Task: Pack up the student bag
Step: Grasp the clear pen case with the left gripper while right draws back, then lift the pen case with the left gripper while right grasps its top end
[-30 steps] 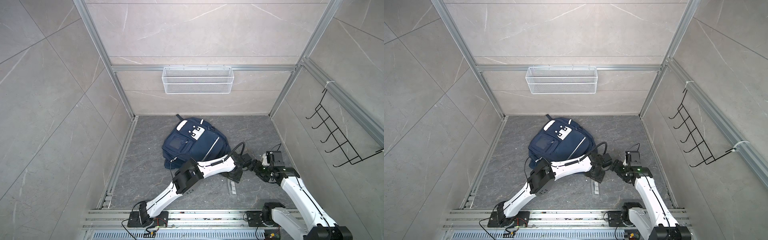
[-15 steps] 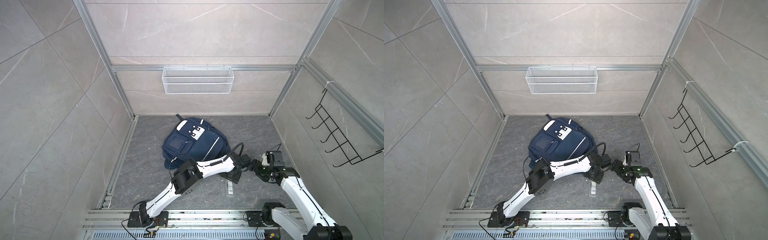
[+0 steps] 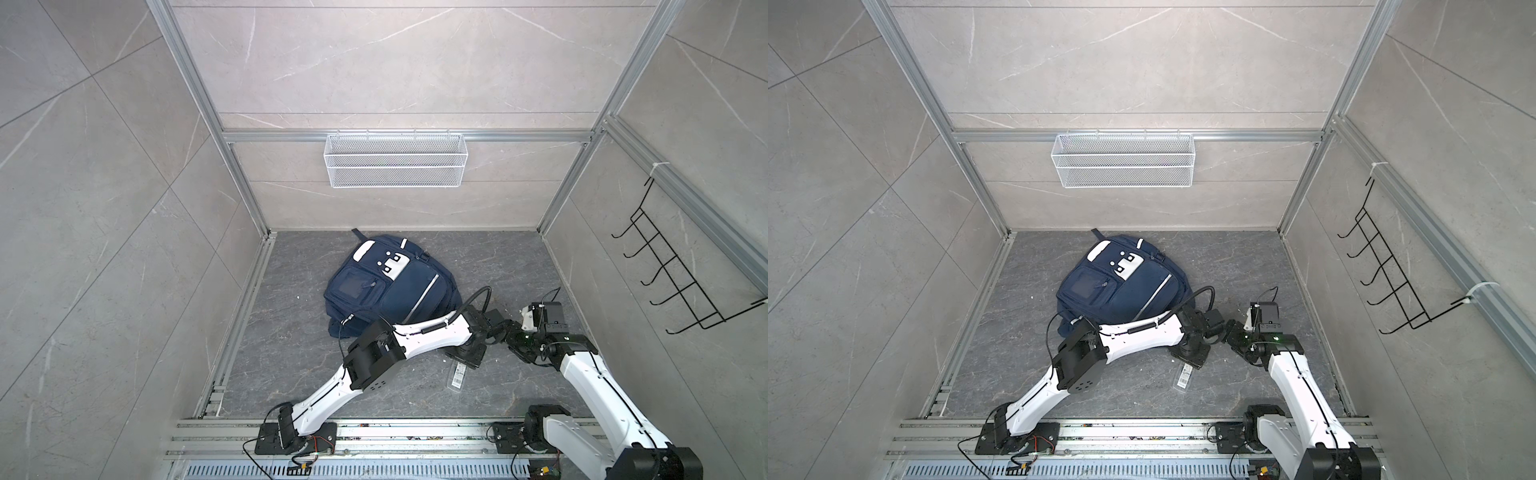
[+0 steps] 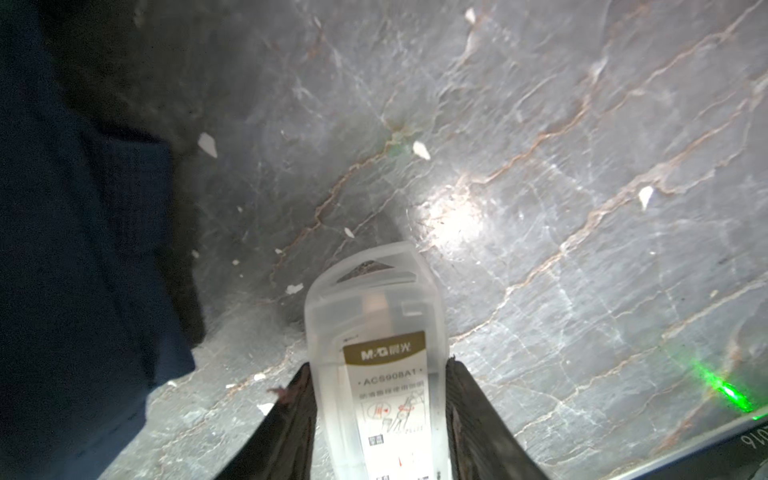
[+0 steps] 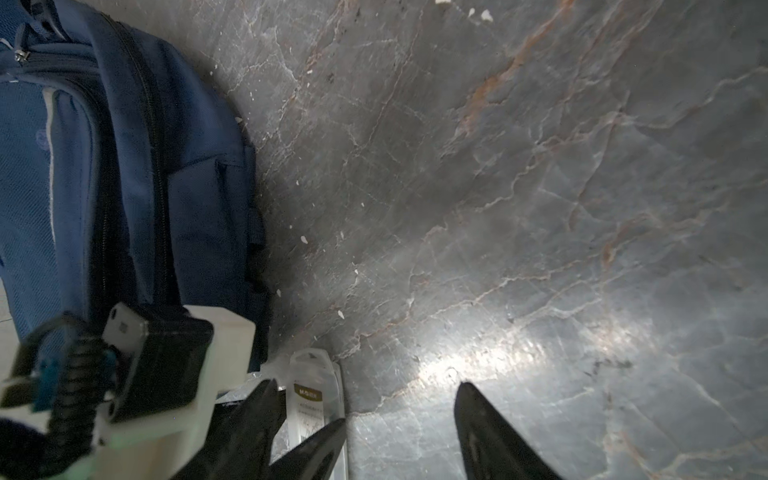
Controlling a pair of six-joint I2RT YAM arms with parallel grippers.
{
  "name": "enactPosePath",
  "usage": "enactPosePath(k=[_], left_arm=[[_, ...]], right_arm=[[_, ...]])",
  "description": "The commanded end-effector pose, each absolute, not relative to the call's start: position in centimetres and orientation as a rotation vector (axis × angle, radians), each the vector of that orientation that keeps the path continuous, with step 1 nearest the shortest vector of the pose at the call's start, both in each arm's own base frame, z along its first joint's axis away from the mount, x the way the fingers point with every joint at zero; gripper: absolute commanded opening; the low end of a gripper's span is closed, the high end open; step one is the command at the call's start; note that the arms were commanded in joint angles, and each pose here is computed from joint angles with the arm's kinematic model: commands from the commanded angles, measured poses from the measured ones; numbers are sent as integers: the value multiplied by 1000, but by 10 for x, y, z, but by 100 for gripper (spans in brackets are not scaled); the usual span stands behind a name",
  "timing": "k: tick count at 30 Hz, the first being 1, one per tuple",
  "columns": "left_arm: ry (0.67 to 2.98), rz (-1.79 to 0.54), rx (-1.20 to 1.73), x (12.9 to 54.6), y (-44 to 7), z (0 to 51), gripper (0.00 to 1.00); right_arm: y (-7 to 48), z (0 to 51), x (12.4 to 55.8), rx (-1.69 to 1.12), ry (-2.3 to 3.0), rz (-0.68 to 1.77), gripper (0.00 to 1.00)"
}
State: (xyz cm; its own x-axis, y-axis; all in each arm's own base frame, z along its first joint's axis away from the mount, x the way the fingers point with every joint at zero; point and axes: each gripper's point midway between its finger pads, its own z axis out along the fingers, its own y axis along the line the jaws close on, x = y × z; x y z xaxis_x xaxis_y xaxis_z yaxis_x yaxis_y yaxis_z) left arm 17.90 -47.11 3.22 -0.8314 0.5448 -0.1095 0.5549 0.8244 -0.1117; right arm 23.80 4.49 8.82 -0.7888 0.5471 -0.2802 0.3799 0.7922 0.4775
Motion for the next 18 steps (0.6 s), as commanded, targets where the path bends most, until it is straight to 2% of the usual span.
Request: enactPosePath(k=[1, 11, 18], left_arm=[[2885, -305, 887, 189, -476, 64, 43], [2919, -272, 920, 187, -472, 47, 59], [2892, -141, 921, 184, -464, 40, 66]], right_arm=[[47, 91, 237, 657, 2563, 584, 69], [49, 91, 237, 651, 2564, 594, 72], [49, 91, 237, 646, 2564, 600, 73]])
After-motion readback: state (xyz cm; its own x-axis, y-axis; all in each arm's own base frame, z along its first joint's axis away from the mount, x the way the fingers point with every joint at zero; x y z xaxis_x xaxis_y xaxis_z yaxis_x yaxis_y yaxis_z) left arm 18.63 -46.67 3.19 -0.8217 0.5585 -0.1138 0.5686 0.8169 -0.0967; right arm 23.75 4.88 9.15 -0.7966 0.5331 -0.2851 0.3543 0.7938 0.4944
